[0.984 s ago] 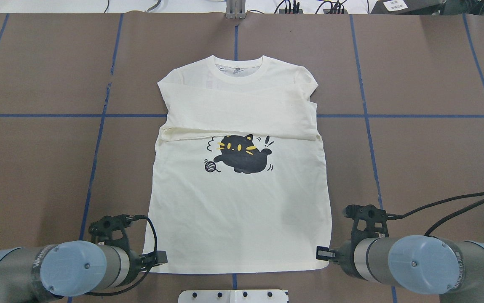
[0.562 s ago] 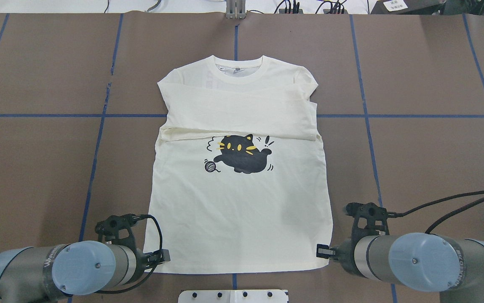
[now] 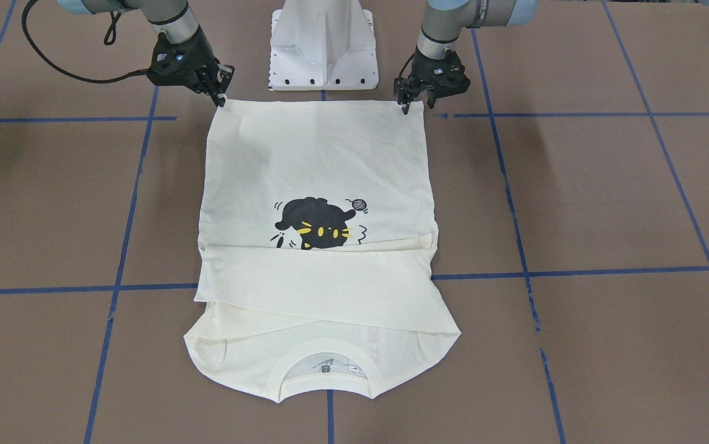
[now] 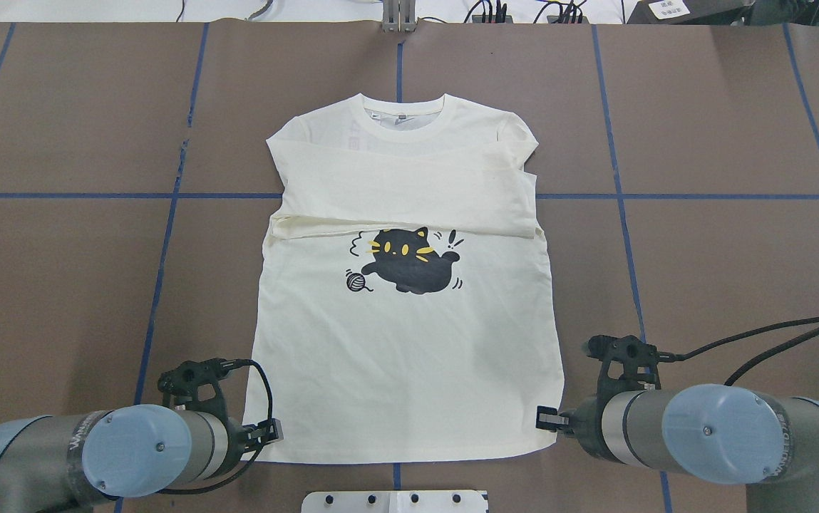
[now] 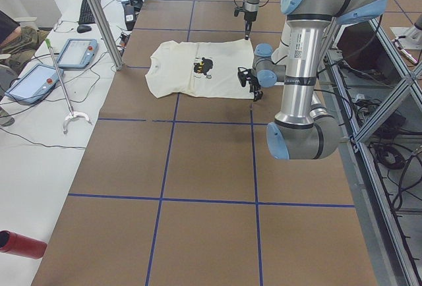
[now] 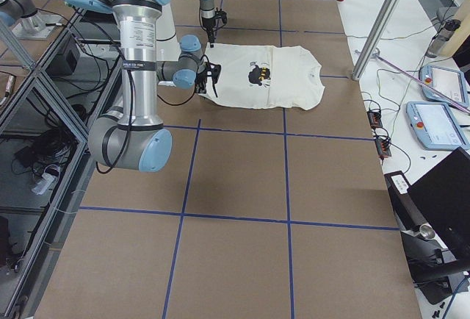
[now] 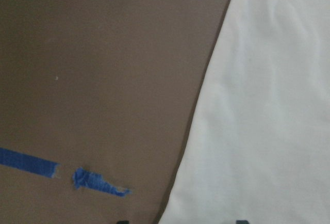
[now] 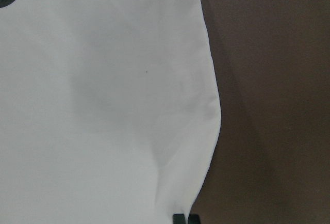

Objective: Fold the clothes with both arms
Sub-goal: 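Grasp the hem corners nearest the robot with both grippers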

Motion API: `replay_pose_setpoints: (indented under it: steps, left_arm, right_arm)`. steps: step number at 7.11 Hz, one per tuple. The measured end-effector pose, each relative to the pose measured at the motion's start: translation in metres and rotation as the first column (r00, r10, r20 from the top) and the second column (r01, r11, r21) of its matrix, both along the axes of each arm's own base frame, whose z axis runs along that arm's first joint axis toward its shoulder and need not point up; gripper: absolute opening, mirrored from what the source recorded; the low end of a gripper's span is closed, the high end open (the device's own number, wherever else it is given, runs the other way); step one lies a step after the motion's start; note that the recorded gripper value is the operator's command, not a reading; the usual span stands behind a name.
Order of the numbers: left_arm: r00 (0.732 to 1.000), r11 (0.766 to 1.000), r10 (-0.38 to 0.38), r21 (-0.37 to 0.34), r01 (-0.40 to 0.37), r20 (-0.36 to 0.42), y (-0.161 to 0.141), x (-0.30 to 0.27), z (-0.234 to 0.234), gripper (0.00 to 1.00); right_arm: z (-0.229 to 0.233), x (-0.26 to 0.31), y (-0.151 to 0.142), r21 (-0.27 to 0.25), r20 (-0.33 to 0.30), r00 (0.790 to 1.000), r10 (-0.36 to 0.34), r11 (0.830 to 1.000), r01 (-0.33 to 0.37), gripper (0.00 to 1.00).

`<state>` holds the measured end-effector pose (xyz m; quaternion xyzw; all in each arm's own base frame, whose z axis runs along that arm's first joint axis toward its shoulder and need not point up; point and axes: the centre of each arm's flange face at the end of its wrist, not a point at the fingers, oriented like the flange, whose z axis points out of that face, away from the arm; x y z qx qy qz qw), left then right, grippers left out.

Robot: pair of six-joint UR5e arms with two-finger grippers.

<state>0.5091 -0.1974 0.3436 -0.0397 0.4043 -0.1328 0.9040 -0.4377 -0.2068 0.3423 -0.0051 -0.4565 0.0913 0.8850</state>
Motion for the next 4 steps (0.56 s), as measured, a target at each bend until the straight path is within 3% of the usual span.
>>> replay_pose_setpoints:
  steps: [3,4]
  left_arm:
    - [1.000,1.000,0.003,0.000,-0.003,0.002,0.0013,0.0007,0.0012,0.34]
    - [1.000,1.000,0.004,0.000,-0.004,0.004,0.0021,0.0008,0.0018,0.32]
  right_arm:
    - [0.0005,0.0005,-0.0007,-0.001,-0.001,1.000,0.001,1.000,-0.001,0.00]
    - [0.0006,0.0003,-0.0007,0.000,-0.002,1.000,0.002,1.000,-0.002,0.00]
